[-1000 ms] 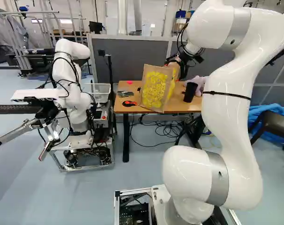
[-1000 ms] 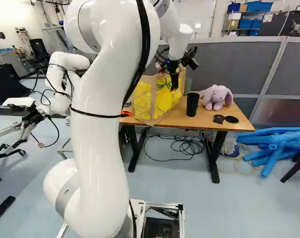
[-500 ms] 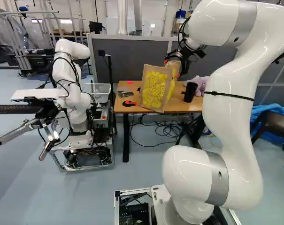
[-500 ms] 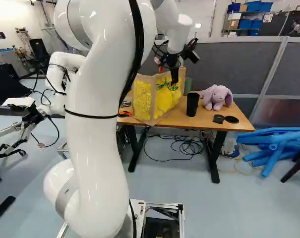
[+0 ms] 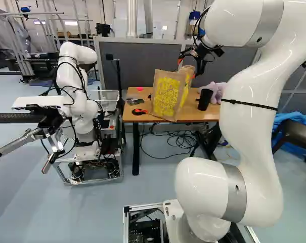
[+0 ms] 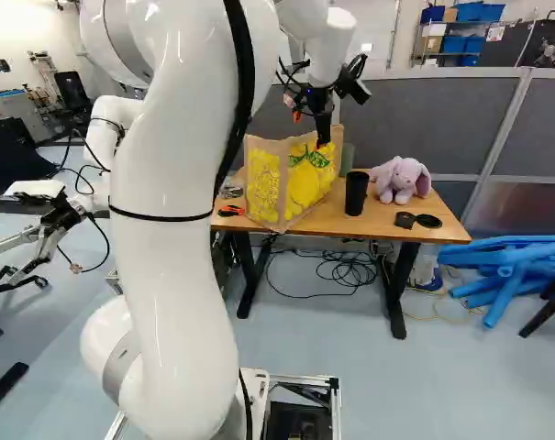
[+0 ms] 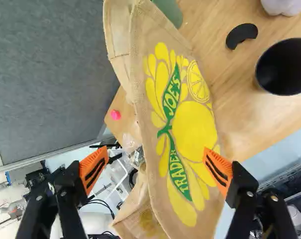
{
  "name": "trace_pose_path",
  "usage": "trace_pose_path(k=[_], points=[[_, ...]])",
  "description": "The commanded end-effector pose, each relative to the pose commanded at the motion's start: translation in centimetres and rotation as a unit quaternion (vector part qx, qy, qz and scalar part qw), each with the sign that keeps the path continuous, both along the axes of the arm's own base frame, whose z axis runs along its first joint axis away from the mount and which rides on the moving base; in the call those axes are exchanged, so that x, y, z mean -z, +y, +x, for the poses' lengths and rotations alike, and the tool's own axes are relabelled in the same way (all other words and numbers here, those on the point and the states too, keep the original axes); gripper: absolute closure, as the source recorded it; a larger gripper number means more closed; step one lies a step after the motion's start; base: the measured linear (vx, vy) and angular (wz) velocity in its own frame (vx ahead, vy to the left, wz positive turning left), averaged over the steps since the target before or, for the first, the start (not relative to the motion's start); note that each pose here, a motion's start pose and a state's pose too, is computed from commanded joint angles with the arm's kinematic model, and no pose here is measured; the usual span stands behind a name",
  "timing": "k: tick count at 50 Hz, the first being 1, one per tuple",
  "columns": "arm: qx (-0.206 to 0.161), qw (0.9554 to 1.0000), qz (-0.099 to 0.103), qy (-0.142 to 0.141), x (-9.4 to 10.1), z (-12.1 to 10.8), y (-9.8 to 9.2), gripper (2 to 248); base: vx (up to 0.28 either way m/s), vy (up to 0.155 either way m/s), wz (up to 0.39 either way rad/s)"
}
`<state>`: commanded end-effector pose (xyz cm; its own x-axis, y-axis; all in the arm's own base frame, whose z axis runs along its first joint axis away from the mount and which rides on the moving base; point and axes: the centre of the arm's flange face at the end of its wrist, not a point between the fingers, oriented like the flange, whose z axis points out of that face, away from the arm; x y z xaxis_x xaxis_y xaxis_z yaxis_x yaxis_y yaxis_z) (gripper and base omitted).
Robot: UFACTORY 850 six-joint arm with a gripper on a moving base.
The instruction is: Pick up the bag on the ground and place it on the table
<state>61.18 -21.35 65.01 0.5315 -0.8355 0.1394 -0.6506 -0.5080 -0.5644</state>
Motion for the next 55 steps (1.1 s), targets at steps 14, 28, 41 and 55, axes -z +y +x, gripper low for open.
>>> trace_pose_path(k=[14, 28, 41, 55], points=[[0.0, 0.9999, -0.006, -0.015, -1.9, -0.6, 0.2, 3, 0.0, 0.0, 0.0], [0.0, 0.9995, -0.012, -0.03, -3.8, -1.1, 0.5, 3, 0.0, 0.0, 0.0], [0.0, 0.9993, -0.014, -0.035, -4.5, -1.3, 0.6, 3, 0.0, 0.0, 0.0], [0.0, 0.9993, -0.014, -0.035, -4.5, -1.3, 0.6, 3, 0.0, 0.0, 0.0]])
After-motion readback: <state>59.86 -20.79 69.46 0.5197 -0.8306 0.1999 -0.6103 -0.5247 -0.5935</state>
